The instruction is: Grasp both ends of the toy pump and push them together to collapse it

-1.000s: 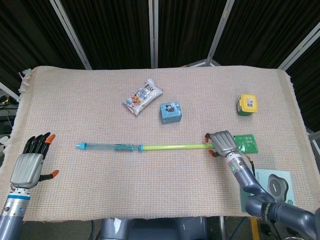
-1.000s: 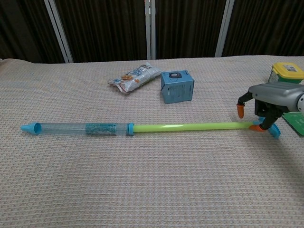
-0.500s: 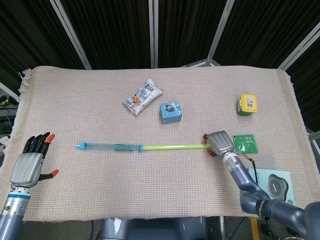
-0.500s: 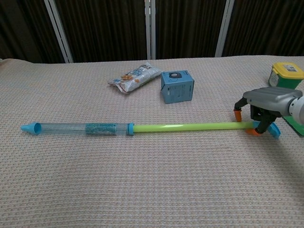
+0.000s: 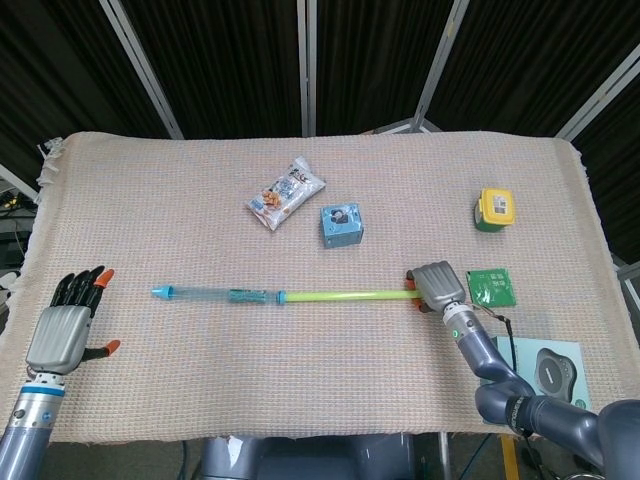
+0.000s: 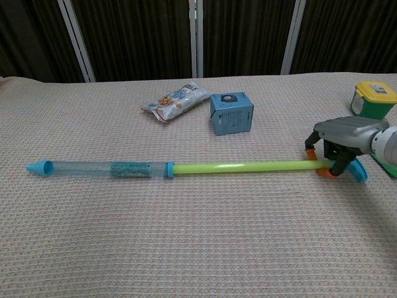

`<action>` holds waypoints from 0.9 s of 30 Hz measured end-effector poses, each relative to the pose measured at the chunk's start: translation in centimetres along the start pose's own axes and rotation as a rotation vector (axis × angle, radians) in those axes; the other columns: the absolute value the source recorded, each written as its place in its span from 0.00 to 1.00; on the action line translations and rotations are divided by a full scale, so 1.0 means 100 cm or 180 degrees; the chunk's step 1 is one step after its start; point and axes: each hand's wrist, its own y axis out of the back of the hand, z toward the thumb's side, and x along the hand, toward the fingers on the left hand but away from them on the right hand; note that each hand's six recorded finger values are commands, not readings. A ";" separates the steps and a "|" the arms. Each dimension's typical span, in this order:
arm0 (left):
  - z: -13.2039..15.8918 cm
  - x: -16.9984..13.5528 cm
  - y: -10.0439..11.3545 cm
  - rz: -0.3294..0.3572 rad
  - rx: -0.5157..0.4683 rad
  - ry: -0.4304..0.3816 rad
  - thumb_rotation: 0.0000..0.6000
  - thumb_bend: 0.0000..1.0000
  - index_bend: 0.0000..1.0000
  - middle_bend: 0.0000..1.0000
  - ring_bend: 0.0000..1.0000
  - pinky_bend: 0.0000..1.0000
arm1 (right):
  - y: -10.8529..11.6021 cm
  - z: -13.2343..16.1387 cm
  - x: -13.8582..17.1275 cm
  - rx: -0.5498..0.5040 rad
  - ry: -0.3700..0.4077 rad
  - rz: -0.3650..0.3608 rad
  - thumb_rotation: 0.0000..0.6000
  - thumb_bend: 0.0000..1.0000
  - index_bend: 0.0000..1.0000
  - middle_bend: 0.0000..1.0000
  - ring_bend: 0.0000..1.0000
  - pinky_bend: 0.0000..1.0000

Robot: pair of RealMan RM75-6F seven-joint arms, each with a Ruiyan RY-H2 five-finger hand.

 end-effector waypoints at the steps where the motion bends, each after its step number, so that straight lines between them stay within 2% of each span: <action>1: 0.000 0.001 -0.001 -0.0011 0.0009 -0.0004 1.00 0.00 0.00 0.00 0.00 0.00 | 0.001 0.001 0.000 -0.0014 0.0004 -0.0004 1.00 0.40 0.68 1.00 0.99 1.00; 3: 0.001 0.005 -0.003 -0.0019 0.0031 -0.0016 1.00 0.00 0.00 0.00 0.00 0.00 | 0.002 0.001 0.001 -0.0038 0.0012 -0.0008 1.00 0.43 0.69 1.00 0.99 1.00; 4: 0.001 0.007 -0.003 -0.0020 0.0048 -0.0030 1.00 0.00 0.00 0.04 0.01 0.00 | 0.003 0.002 0.002 -0.0052 0.0017 -0.0012 1.00 0.45 0.69 1.00 0.99 1.00; 6: 0.003 0.012 -0.004 -0.0012 0.0068 -0.0052 1.00 0.00 0.00 0.22 0.14 0.07 | 0.004 0.002 0.003 -0.0065 0.0023 -0.0018 1.00 0.48 0.69 1.00 0.99 1.00; 8: 0.006 0.019 -0.006 -0.0005 0.0091 -0.0089 1.00 0.00 0.00 0.49 0.40 0.32 | 0.006 0.002 0.005 -0.0077 0.0025 -0.0023 1.00 0.50 0.70 1.00 0.99 1.00; 9: 0.007 0.023 -0.007 -0.0009 0.0104 -0.0111 1.00 0.00 0.00 0.55 0.47 0.42 | 0.007 0.003 0.005 -0.0084 0.0025 -0.0026 1.00 0.50 0.70 1.00 0.99 1.00; 11: 0.011 0.031 -0.011 -0.0027 0.0137 -0.0176 1.00 0.00 0.03 0.67 0.61 0.74 | 0.009 0.003 0.006 -0.0096 0.0023 -0.0032 1.00 0.50 0.70 1.00 0.99 1.00; 13: 0.016 0.041 -0.015 -0.0054 0.0169 -0.0264 1.00 0.00 0.09 0.76 0.71 0.94 | 0.011 0.004 0.007 -0.0106 0.0020 -0.0040 1.00 0.50 0.70 1.00 0.99 1.00; 14: 0.020 0.047 -0.018 -0.0074 0.0177 -0.0316 1.00 0.00 0.13 0.81 0.76 0.98 | 0.012 0.004 0.008 -0.0108 0.0019 -0.0047 1.00 0.50 0.70 1.00 0.99 1.00; 16: 0.027 0.062 -0.026 -0.0143 0.0191 -0.0440 1.00 0.01 0.18 0.85 0.80 1.00 | 0.015 0.005 0.009 -0.0109 0.0015 -0.0054 1.00 0.51 0.70 1.00 0.99 1.00; 22: 0.046 0.103 -0.051 -0.0350 0.0167 -0.0692 1.00 0.10 0.26 0.87 0.81 1.00 | 0.019 0.004 0.010 -0.0089 -0.0015 -0.0047 1.00 0.53 0.71 1.00 1.00 1.00; 27: 0.063 0.127 -0.070 -0.0529 0.0154 -0.0757 1.00 0.19 0.34 0.87 0.81 1.00 | 0.022 0.003 0.010 -0.0069 -0.0030 -0.0048 1.00 0.53 0.71 1.00 1.00 1.00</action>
